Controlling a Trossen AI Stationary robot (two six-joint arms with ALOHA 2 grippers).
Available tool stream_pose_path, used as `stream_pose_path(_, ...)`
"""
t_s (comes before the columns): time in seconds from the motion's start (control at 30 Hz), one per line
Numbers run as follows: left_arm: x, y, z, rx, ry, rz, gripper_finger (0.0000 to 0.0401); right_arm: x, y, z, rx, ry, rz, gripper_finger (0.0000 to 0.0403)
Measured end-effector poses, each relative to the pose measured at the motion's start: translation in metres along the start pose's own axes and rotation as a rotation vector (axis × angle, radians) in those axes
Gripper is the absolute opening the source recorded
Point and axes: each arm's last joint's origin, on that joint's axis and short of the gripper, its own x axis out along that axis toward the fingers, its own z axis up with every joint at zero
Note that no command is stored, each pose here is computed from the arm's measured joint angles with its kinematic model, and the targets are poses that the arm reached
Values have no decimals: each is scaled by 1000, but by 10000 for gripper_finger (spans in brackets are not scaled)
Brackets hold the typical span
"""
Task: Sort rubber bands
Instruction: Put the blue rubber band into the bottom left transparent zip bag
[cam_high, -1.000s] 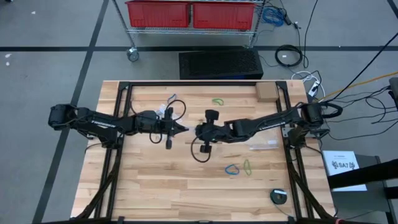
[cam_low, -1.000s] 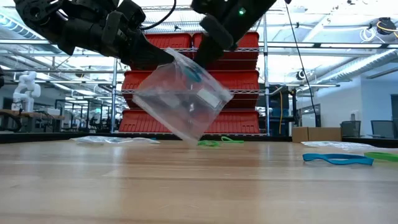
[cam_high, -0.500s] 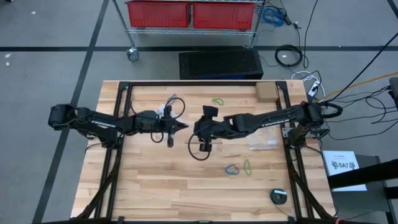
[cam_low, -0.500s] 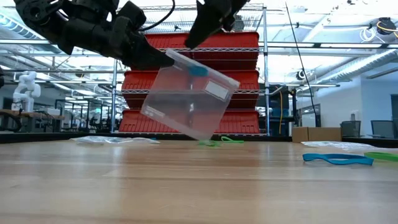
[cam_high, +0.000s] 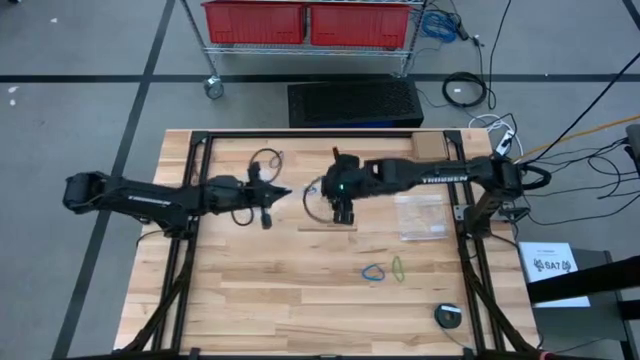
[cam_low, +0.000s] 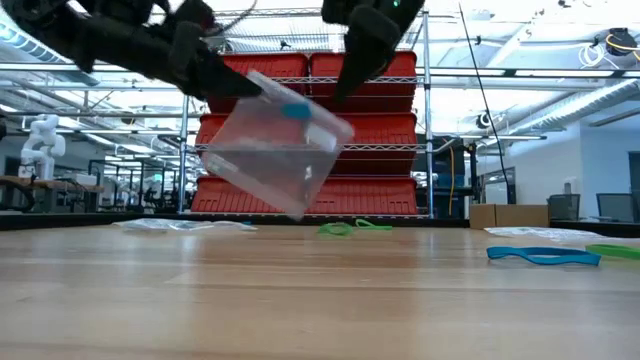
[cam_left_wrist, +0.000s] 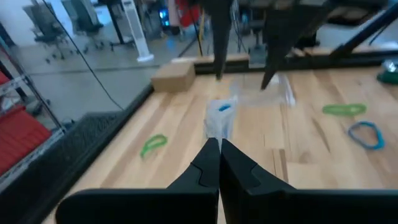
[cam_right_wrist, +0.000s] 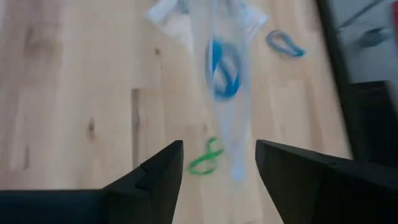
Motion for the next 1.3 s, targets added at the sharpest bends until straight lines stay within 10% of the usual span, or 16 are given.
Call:
stream_pose_path(0.27, -45, 8, 6, -26, -144, 24, 1, 31, -39, -11, 62, -55, 73, 196)
stream_pose_path(0.67, -94, 24, 15, -66, -221, 280, 1, 127, -21, -5, 94, -203, 93, 196)
stream_pose_path(1.3, -122, 32, 14, -81, -258, 417, 1, 233, -79, 63, 487, -242, -243, 196)
